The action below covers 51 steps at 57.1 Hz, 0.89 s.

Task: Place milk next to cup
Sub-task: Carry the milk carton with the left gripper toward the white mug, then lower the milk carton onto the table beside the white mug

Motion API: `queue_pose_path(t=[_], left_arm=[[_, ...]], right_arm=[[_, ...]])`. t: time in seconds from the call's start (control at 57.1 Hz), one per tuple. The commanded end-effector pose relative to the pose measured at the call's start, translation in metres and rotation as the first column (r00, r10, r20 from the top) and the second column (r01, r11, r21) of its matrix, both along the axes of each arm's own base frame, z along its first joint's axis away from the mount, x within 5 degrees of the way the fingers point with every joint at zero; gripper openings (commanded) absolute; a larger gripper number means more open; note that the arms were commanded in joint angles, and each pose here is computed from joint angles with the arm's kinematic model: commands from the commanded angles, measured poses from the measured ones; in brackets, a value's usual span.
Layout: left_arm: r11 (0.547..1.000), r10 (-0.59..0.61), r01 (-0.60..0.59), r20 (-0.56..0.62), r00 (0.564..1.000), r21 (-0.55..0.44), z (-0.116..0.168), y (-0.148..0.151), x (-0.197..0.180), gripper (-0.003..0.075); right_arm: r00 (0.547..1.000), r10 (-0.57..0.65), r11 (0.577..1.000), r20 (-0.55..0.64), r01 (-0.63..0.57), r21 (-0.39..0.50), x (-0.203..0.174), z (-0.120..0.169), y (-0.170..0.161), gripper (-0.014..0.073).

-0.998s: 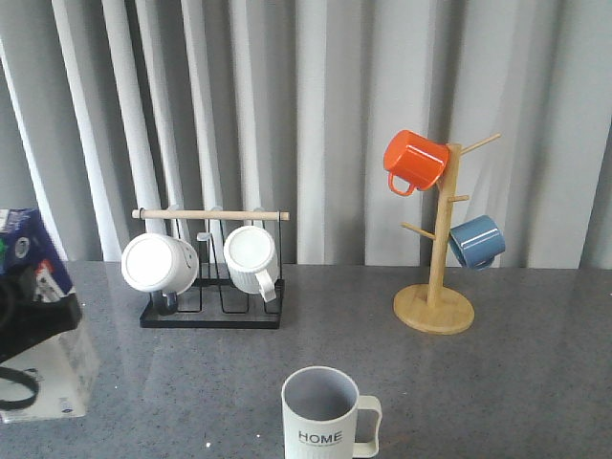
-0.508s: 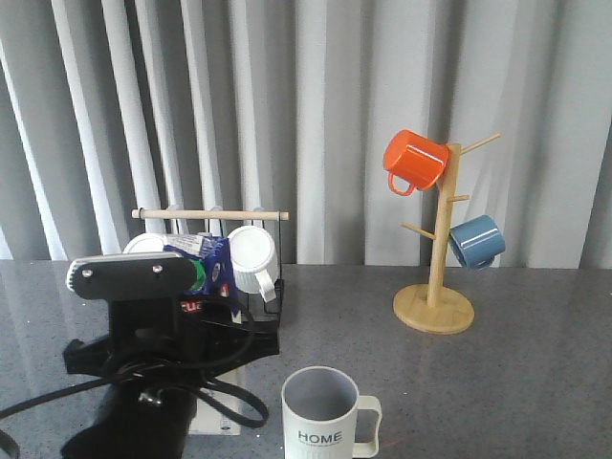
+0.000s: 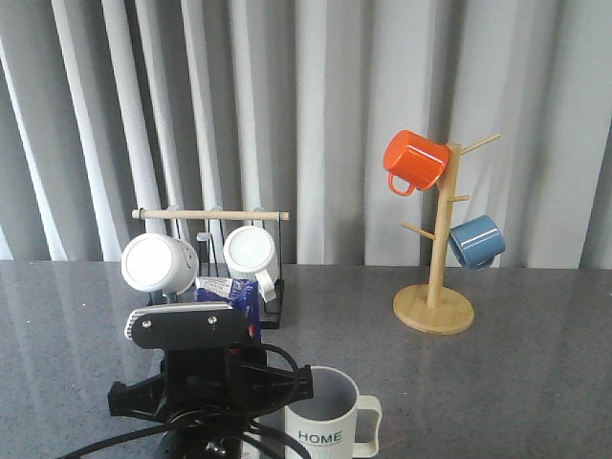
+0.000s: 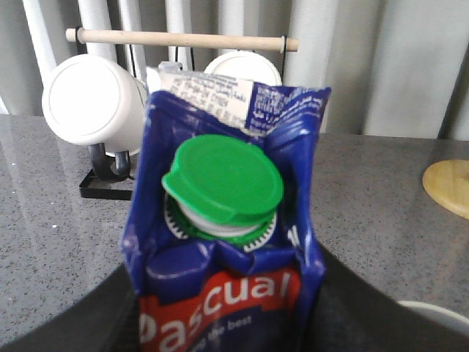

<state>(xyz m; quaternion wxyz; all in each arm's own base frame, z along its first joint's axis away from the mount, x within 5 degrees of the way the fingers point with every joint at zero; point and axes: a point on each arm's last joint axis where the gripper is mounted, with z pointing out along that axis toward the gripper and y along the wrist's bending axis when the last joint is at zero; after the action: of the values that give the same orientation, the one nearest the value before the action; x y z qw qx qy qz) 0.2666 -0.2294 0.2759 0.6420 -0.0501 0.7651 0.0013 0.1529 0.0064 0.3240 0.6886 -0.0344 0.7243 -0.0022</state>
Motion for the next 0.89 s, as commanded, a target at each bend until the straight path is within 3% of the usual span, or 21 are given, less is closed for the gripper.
queue_pose_path(t=[0.0, 0.333, 0.876], left_arm=[[1.0, 0.004, -0.004, 0.097, 0.995, -0.008, 0.021, 0.002, -0.006, 0.0002], [0.995, 0.018, -0.008, 0.102, 0.995, -0.097, 0.007, 0.006, -0.012, 0.0002], [0.997, -0.011, 0.019, 0.107, 0.994, -0.076, 0.0, 0.007, -0.014, 0.0002]], right_arm=[[0.995, 0.001, 1.0, 0.102, -0.001, -0.001, -0.001, 0.017, 0.0, -0.0009], [0.995, 0.001, 1.0, 0.103, -0.001, -0.001, -0.001, 0.017, 0.0, -0.0009], [0.995, 0.001, 1.0, 0.103, -0.001, -0.001, -0.001, 0.017, 0.0, -0.0009]])
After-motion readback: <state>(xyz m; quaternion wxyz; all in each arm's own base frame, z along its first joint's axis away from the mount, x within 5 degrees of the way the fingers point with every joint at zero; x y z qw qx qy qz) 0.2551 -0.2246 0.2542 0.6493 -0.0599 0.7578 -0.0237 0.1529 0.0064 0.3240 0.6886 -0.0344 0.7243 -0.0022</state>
